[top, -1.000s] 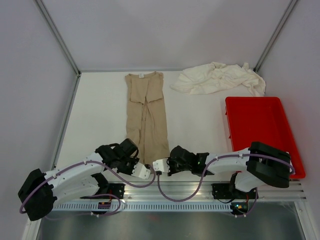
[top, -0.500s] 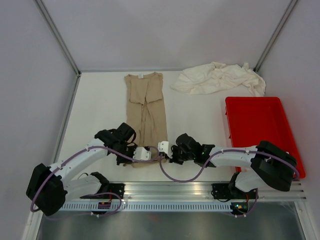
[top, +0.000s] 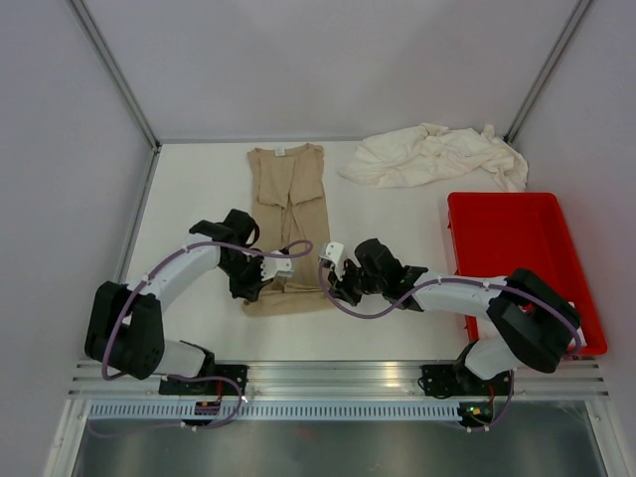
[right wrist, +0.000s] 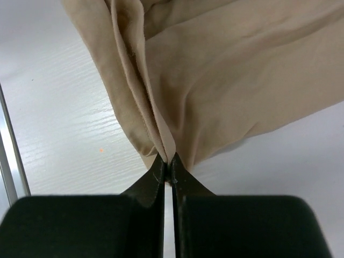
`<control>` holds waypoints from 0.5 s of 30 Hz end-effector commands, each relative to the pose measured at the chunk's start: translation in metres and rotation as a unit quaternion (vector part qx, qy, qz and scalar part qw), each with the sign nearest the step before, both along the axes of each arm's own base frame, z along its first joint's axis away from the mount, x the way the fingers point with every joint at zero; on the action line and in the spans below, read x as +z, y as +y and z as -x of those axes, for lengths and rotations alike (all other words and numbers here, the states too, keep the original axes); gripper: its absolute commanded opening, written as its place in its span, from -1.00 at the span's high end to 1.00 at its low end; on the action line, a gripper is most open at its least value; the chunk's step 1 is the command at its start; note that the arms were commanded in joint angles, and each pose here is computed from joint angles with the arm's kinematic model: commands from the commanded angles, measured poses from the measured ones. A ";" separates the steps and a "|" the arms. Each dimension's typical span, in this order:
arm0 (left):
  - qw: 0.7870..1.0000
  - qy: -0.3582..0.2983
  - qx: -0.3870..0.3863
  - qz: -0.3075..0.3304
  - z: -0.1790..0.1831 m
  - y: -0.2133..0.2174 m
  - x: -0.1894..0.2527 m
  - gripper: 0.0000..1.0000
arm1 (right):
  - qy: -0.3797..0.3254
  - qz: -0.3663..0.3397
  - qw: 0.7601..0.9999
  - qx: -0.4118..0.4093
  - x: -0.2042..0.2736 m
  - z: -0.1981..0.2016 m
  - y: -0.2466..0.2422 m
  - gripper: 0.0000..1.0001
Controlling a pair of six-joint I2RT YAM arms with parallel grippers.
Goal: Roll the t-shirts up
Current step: Roll the tshirt
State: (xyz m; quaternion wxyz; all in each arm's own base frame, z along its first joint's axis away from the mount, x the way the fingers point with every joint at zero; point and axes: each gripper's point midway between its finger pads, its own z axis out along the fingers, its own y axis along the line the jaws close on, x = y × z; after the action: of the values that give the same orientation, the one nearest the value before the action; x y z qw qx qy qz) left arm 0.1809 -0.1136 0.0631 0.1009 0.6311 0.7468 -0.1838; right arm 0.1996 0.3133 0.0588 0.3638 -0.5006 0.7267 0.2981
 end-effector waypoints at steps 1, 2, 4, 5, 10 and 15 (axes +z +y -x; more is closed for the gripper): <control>0.999 -0.019 -0.011 0.029 -0.024 -0.010 0.005 0.95 | 0.034 -0.024 0.999 -0.014 0.012 -0.013 0.013 0.90; 0.999 -0.018 -0.008 0.028 -0.027 -0.010 0.004 0.95 | 0.042 -0.020 0.999 -0.018 0.010 -0.014 0.013 0.89; 0.999 -0.015 -0.003 0.030 -0.035 -0.013 0.002 0.95 | 0.068 -0.005 0.997 -0.027 0.002 -0.017 0.012 0.88; 0.999 -0.013 -0.002 0.030 -0.037 -0.014 0.001 0.95 | 0.073 -0.004 0.997 -0.030 0.000 -0.017 0.012 0.88; 1.000 -0.006 0.000 0.022 -0.044 -0.014 -0.007 0.94 | 0.097 -0.012 0.994 -0.055 -0.005 -0.024 0.012 0.85; 1.000 -0.010 0.006 0.015 -0.056 -0.013 -0.014 0.92 | 0.095 -0.005 0.989 -0.117 -0.006 -0.042 0.003 0.43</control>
State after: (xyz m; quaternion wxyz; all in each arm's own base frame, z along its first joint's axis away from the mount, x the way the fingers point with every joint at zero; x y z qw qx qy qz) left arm 0.2150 -0.1194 0.0432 0.0865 0.6173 0.7583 -0.1907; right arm 0.2223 0.3118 0.0386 0.3044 -0.4156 0.7997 0.3083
